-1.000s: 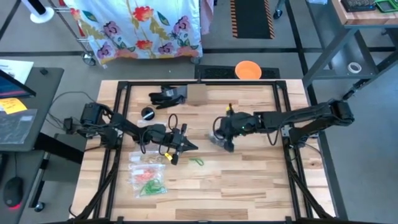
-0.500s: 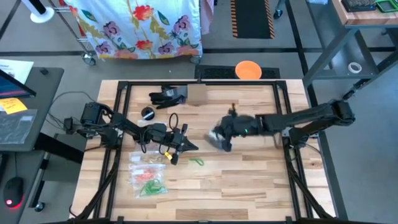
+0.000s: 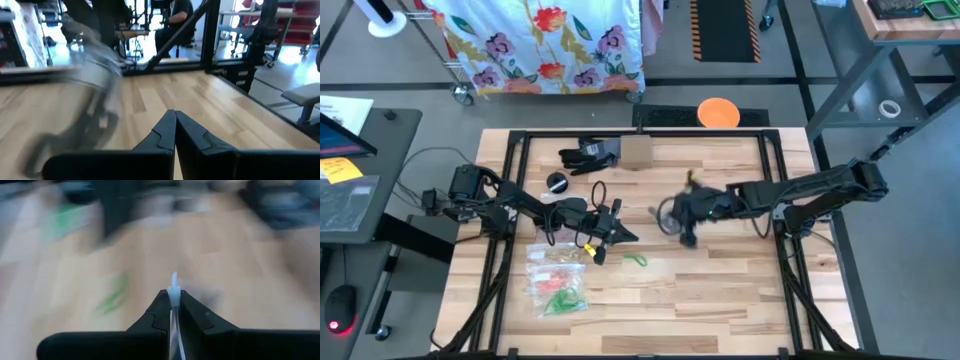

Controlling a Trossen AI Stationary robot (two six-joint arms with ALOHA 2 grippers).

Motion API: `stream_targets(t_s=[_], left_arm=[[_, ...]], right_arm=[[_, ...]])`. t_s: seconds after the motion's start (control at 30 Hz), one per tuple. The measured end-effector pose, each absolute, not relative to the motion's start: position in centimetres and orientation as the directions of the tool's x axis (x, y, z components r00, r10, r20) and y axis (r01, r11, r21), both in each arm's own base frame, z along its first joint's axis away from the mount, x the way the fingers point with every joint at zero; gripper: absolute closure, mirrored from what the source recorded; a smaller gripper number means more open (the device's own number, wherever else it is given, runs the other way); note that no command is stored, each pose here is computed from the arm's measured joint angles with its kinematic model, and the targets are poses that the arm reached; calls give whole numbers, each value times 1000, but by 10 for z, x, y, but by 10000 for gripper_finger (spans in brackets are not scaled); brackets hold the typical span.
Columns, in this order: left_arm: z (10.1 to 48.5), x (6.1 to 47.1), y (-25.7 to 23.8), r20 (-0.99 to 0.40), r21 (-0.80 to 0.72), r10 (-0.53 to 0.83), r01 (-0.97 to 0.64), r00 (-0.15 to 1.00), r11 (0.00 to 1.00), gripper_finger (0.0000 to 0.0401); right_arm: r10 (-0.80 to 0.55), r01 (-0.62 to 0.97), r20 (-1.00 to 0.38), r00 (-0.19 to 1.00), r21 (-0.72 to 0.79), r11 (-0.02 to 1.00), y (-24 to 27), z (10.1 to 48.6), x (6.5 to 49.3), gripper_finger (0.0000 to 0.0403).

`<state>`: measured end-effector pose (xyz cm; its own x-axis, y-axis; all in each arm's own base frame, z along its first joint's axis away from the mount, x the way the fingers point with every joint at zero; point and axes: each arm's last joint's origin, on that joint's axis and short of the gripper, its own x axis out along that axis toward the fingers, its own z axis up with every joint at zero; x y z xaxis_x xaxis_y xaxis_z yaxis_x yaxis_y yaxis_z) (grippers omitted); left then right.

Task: Sort rubber bands
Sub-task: Close the transparent zip bag

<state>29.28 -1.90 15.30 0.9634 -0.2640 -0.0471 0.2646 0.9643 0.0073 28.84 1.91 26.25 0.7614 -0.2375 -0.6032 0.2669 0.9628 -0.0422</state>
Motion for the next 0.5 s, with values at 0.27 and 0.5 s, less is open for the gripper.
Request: stream_targets(t_s=[0.27, 0.5], left_arm=[[155, 293, -18, -27, 21, -269, 269, 963, 963, 401], [155, 293, -18, -27, 18, -268, 269, 963, 963, 401]], right_arm=[[72, 52, -674, 735, 162, 985, 19, 253, 293, 388], [-452, 452, -488, 747, -127, 883, 22, 288, 289, 387]])
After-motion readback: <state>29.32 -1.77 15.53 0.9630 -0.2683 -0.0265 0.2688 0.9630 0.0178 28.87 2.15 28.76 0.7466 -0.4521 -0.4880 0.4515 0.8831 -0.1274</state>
